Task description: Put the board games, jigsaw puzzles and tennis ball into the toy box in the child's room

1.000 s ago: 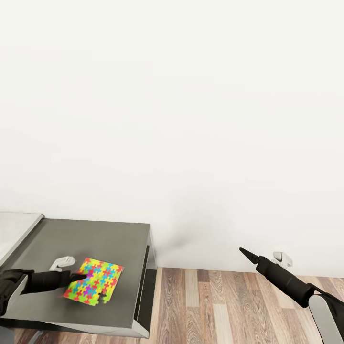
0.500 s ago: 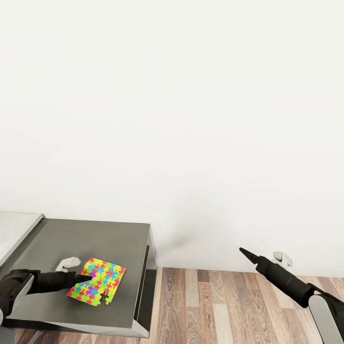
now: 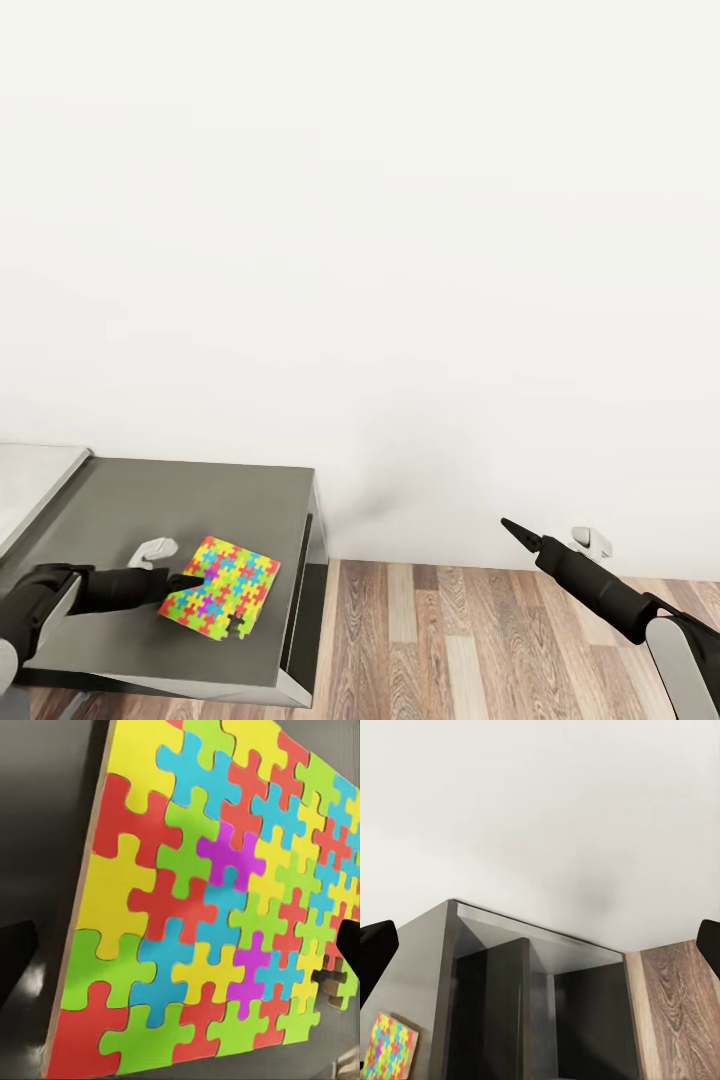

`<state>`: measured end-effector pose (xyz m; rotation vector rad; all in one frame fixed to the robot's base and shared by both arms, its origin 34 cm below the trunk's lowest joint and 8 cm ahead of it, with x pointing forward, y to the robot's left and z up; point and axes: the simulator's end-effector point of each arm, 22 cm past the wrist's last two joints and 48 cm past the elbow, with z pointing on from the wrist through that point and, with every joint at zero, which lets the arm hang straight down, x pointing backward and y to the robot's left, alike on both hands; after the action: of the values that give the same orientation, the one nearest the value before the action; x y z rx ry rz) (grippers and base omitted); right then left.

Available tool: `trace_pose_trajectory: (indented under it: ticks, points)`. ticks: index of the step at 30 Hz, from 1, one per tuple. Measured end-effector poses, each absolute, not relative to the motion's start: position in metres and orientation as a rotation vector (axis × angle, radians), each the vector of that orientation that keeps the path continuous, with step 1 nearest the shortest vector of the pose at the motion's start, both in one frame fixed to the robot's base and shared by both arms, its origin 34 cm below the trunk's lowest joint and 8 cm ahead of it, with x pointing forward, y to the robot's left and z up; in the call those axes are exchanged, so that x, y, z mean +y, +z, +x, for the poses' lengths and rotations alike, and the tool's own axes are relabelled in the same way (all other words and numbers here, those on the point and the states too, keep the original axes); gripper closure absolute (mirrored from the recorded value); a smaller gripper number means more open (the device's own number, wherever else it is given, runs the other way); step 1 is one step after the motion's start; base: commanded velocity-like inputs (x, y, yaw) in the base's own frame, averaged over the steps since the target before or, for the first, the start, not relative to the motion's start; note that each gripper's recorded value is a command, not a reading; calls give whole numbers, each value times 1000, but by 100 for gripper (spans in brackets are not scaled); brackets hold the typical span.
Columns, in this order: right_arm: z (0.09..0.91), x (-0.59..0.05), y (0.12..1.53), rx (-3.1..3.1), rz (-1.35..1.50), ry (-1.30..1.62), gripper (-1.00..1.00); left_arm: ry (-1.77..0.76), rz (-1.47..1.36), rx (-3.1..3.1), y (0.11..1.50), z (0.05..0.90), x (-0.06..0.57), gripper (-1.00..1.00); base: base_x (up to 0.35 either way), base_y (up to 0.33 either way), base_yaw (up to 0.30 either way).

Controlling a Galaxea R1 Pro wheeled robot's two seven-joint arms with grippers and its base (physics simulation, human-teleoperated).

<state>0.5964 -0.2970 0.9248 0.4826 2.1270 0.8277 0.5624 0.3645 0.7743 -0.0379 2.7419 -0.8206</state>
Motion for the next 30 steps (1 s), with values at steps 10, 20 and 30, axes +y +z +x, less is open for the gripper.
trace_pose_trajectory:
  ticks: [10,20,30]
  points:
    - [596,-297,925,2127,483,828,-100,-897,-25,2720,778,562,348,-100,0,0,0]
    - [596,-297,925,2127,483,828,-100,-929,-19,2709,781,562,343,-100,0,0,0]
    - [596,-297,925,2127,483,828,-100,-935,-12,2709,781,561,340,-100,0,0,0]
